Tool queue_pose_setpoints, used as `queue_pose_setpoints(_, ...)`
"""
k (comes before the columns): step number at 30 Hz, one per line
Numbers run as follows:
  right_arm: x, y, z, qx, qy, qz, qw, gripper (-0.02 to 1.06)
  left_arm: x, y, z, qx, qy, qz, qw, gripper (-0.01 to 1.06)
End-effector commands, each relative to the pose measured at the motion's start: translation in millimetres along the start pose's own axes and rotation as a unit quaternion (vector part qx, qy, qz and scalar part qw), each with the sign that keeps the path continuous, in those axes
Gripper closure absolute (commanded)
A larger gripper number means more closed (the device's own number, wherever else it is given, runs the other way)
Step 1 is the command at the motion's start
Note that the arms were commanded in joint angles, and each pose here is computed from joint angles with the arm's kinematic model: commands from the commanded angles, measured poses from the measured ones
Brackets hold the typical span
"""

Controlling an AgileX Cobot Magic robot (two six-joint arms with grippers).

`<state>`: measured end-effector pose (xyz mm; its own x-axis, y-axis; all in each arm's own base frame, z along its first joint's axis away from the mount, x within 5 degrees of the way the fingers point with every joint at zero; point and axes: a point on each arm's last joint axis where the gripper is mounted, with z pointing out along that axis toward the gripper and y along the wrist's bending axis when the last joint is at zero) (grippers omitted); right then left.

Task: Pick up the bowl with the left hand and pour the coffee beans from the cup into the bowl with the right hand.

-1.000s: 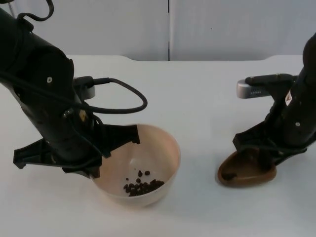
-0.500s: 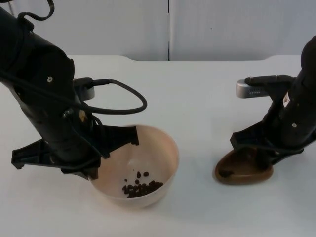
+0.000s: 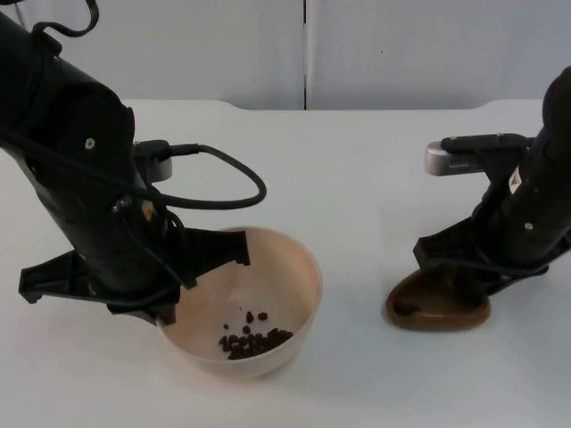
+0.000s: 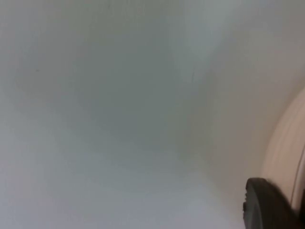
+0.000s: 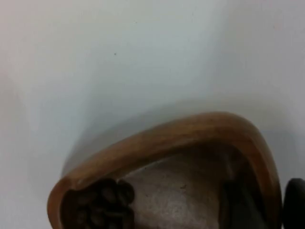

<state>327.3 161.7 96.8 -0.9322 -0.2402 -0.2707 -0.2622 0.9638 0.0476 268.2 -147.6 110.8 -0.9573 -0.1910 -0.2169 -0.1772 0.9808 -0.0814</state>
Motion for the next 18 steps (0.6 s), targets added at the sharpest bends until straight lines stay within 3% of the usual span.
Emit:
queue_pose_setpoints(1, -1.3, 0.6, -1.2, -0.001, -0.009, 0.0, 1.0, 0.74, 6.6, 7.5, 5.4, -0.034, 0.027, 0.013, 0.999, 1.01)
queue_pose_setpoints(3, -2.2, 0.9, -1.3, -0.003, -0.014, 0.0, 0.9999, 0.65, 6.4, 7.4, 5.5, -0.033, 0.026, 0.013, 0.999, 0.89)
queue_pose_setpoints(4, -2.2, 0.9, -1.3, -0.003, -0.014, 0.0, 0.9999, 0.65, 6.4, 7.4, 5.5, -0.033, 0.026, 0.013, 0.999, 0.89)
queue_pose_setpoints(9, -3.7, 1.2, -1.3, -0.004, -0.022, 0.0, 0.9997, 0.54, 6.8, 7.9, 5.4, -0.036, 0.028, 0.013, 0.999, 0.69)
queue_pose_setpoints(18, -4.1, 1.3, -1.3, -0.005, -0.024, 0.0, 0.9997, 0.54, 7.2, 7.9, 5.4, -0.036, 0.03, 0.01, 0.999, 0.67)
